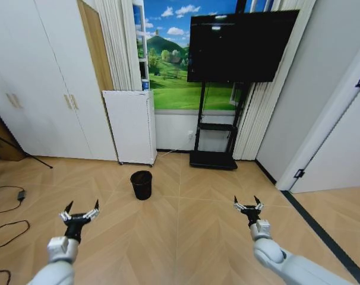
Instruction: Pick up the trash bin and place the garbage on the floor into it.
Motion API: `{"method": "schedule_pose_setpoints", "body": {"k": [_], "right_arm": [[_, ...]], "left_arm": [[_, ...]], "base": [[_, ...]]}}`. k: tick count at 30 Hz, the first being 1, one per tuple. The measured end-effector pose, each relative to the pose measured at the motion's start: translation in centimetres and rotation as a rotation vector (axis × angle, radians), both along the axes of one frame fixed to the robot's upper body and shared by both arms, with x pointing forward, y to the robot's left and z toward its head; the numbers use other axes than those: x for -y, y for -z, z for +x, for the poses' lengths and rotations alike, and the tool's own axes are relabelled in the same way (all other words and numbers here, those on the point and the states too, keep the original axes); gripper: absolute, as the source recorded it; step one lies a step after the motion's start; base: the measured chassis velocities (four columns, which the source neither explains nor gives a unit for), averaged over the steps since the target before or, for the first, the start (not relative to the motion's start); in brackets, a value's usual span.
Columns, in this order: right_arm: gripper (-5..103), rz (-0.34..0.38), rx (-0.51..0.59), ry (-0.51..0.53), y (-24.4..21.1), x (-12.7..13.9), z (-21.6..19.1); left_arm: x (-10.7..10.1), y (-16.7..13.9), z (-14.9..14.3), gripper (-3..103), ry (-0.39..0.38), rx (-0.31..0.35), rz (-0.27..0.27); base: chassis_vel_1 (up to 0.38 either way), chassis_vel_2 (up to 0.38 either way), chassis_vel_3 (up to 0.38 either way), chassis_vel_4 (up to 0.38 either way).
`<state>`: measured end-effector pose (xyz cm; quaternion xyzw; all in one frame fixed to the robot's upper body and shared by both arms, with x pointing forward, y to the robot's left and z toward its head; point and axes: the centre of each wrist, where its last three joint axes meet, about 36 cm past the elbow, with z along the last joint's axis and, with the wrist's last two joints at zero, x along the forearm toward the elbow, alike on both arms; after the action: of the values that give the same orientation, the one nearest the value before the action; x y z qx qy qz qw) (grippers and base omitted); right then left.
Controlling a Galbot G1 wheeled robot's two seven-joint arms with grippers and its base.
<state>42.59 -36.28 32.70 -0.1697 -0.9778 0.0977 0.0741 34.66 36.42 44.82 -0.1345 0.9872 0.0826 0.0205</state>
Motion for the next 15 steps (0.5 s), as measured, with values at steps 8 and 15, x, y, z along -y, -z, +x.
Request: {"method": "schedule_pose_setpoints", "body": {"k": [8, 15], "right_arm": [[100, 0.058, -0.066, 0.18, 1.3, -1.0, 3.1], [100, 0.12, 0.208, -0.436, 1.1, 3.8, 1.1]], "left_arm": [[0.1, 0.3, 2.7, 100, 0.002, -0.025, 0.002], [1.5, 1.4, 3.2, 100, 0.097, -0.049, -0.071]], "base": [[0.0, 0.0, 0.0, 0.0], [0.0, 0.0, 0.0, 0.0]]}}
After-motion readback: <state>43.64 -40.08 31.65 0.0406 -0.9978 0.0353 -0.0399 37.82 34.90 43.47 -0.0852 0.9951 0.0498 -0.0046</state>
